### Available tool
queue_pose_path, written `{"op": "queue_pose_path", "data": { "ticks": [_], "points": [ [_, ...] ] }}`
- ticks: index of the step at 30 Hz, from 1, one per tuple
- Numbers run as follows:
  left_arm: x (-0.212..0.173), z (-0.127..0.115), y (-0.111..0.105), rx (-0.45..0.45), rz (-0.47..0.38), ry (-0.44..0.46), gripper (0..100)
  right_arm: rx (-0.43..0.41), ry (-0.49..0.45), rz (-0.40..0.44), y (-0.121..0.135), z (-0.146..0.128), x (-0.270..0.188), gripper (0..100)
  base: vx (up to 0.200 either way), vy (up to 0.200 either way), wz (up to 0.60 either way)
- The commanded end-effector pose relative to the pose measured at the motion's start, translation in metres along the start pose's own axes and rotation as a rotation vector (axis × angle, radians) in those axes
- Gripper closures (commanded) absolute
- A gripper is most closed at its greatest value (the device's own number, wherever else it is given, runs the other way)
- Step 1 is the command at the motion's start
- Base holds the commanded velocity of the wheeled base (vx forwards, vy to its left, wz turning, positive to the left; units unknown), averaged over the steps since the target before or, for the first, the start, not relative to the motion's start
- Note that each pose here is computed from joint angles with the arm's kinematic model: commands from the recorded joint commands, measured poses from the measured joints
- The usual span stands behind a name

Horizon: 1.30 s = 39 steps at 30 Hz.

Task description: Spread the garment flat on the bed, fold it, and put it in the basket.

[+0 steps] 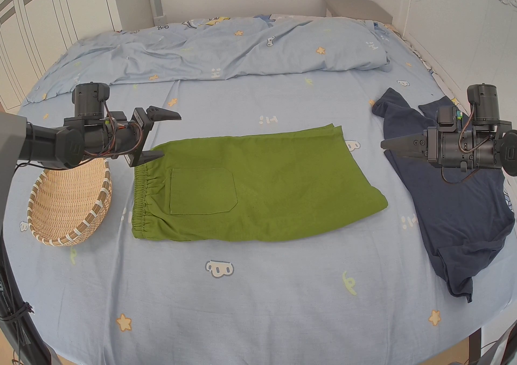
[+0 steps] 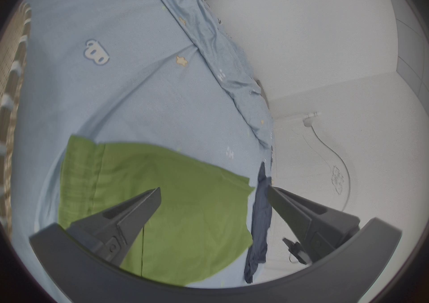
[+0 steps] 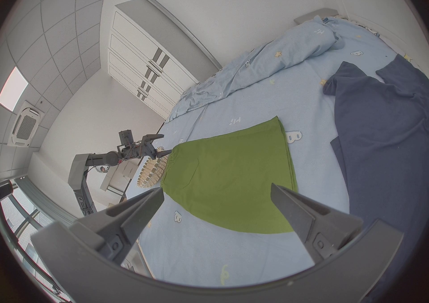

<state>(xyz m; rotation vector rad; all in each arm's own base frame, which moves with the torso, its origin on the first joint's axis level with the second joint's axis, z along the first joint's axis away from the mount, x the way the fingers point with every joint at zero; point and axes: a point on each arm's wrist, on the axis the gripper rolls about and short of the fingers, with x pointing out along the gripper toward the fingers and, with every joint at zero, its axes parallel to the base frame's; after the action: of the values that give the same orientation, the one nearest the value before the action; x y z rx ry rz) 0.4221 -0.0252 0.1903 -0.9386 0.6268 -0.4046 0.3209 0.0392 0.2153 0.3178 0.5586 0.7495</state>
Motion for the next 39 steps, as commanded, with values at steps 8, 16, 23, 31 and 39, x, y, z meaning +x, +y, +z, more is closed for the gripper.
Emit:
{"op": "queue_pose_path", "data": {
  "ticks": [8,16,23,31,39],
  "points": [
    [-0.092,-0.065,0.042,0.187,-0.001,0.011,0,0.000,-0.009,0.015,-0.001,0.003,-0.003,0,0.000,0.000,0.00],
    [-0.101,-0.064,0.068,0.204,0.060,-0.008,0,0.001,0.000,0.030,-0.001,0.001,-0.002,0,0.000,0.000,0.00],
    [-0.086,-0.068,0.084,0.173,0.084,0.035,0,0.002,0.007,0.033,-0.001,-0.001,-0.001,0,0.000,0.000,0.00],
    [-0.065,-0.072,0.111,0.220,0.140,0.071,0,0.002,0.005,0.031,-0.001,-0.001,-0.002,0,0.000,0.000,0.00],
    [-0.050,-0.076,0.121,0.227,0.135,0.088,0,-0.002,0.002,0.033,-0.001,-0.001,-0.001,0,0.000,0.000,0.00]
  ]
}}
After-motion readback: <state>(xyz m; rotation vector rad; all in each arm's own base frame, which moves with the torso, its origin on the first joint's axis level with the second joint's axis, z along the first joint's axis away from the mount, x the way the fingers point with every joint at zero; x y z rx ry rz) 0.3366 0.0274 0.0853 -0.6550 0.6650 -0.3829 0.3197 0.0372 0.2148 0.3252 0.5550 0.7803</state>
